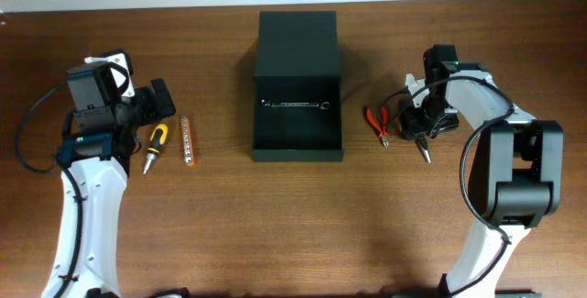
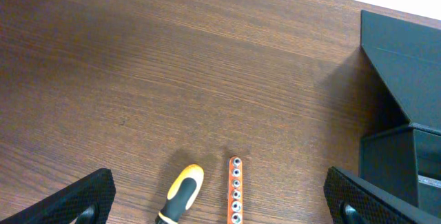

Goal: Pack container
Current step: 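Lower the right gripper and grasp the needle-nose pliers handles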

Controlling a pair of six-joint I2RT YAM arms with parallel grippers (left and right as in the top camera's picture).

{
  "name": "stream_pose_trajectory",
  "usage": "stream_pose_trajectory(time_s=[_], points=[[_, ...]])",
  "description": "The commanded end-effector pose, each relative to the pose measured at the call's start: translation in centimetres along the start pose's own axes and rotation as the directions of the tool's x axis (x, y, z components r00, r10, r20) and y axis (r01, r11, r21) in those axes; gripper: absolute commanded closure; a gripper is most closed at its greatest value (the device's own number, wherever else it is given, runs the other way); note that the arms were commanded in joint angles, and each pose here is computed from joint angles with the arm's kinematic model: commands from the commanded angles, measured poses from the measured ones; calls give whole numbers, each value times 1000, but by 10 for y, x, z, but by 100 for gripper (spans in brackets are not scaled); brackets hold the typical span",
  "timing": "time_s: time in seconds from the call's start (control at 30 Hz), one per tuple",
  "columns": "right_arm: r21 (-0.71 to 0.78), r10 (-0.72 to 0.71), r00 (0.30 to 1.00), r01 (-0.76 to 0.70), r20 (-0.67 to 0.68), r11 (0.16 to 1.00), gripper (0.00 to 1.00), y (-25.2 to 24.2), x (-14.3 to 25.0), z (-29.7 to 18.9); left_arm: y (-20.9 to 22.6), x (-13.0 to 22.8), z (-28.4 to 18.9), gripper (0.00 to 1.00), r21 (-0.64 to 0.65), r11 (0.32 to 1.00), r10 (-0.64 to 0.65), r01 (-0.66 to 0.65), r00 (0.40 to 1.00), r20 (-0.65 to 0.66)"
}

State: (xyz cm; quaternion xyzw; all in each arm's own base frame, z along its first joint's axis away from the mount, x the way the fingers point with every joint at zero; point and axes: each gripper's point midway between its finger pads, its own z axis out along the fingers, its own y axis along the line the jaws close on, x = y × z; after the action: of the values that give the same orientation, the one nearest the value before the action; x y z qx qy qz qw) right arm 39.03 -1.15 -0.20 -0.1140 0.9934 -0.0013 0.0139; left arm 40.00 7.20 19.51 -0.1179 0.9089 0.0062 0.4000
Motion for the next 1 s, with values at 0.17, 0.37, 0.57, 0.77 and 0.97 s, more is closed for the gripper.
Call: stream_pose_trajectory(time_s=[0.17,0.37,0.57,0.77,0.97], points=[[-19,79,996,-80,-45,997,33,5,6,23,3,-9,-2,1,-9,1000,-13,13,1000,21],[-29,88,995,-89,-44,996,38,7,6,23,3,-9,-2,1,-10,1000,-13,13,1000,21],[-28,87,995,-89,-44,996,51,7,6,23,3,-9,-2,1,-10,1000,-13,13,1000,21],[-28,87,995,-88,-44,996,60,7,6,23,3,-9,-2,1,-9,1000,-13,13,1000,21],[-28,87,995,-89,-44,996,70,7,6,23,3,-9,-2,1,-10,1000,-13,13,1000,21]])
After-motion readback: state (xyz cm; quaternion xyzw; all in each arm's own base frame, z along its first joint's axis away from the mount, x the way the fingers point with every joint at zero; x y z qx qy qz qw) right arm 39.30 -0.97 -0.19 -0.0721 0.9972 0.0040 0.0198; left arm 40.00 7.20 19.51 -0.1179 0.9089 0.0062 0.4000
